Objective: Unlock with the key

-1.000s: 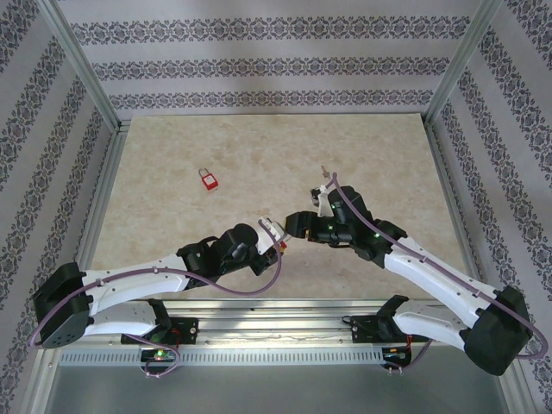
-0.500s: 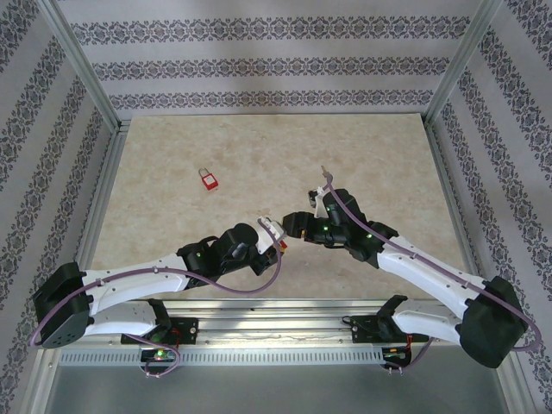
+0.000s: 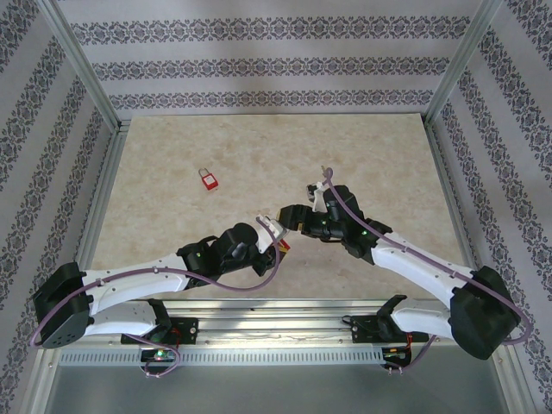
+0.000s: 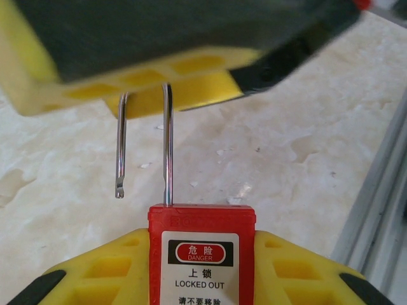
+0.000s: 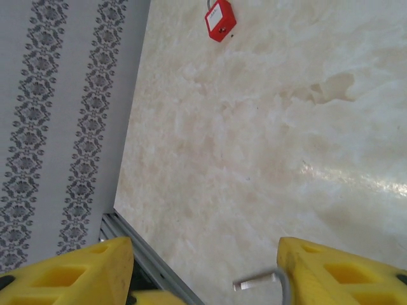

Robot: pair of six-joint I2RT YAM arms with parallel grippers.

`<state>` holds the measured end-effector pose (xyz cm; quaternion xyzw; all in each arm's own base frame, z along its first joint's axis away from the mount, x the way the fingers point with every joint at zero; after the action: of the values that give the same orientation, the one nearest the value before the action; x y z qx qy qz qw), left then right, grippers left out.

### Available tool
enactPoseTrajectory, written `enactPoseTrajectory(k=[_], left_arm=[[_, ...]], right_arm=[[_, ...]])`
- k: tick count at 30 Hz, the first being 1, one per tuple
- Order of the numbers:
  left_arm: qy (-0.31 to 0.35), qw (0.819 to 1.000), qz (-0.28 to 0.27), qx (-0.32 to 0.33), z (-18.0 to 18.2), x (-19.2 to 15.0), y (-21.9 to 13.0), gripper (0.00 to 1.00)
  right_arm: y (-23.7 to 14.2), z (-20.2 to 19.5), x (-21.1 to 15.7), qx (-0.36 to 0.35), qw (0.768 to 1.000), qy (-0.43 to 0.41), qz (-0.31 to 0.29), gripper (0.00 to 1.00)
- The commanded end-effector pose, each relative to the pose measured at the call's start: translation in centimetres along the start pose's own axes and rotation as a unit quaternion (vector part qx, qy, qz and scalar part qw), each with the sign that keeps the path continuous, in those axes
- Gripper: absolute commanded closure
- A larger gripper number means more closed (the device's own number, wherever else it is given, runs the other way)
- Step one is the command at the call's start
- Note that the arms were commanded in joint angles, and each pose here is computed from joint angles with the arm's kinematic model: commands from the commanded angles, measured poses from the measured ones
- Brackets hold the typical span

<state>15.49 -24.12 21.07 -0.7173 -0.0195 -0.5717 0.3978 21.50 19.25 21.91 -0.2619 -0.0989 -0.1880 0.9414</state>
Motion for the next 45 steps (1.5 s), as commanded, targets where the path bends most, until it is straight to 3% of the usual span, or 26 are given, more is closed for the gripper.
enactPoseTrajectory(k=[1, 7, 13, 22, 30, 45], left_arm=[[-0.031, 0.999, -0.010, -0.004, 0.3, 0.3, 0.3, 1.00], [-0.053, 0.997, 0.037, 0.044, 1.6, -1.0, 0.3, 1.00], [-0.050, 0.990, 0.087, 0.103, 2.8, -2.1, 0.0, 1.00], [-0.068, 0.959, 0.209, 0.182, 5.5, -3.1, -0.4, 1.00], [-0.082, 0.932, 0.292, 0.199, 6.7, -4.5, 1.7, 1.00], [-0.103, 0.925, 0.328, 0.161, 7.0, -5.9, 6.1, 1.00]], right_arm=[[0.2, 0.2, 0.3, 0.030, 1.000, -0.004, -0.005, 0.38], [-0.7, -0.1, 0.2, 0.018, 1.000, -0.008, -0.011, 0.24], [-1.5, -0.8, 0.4, 0.005, 1.000, -0.010, -0.012, 0.18], [-3.7, -1.5, 0.1, -0.005, 0.999, -0.019, -0.029, 0.09], [-4.9, -1.6, 0.0, -0.005, 0.999, -0.023, -0.040, 0.07], [-7.0, -1.9, -0.9, -0.023, 0.998, -0.030, -0.057, 0.06]])
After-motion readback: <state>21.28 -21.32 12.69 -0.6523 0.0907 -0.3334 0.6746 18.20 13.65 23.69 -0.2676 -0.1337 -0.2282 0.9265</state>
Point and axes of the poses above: each hand's point on the last joint's axis, 136 mm out from that joint toward the fingers, its own y axis out along the fingers, its own z axis along the line the jaws close on, x = y × z, the point moved 10 cm from there along -y, back along the fingers, and after that the axes turned 6 degrees about y, right-handed, at the moved point
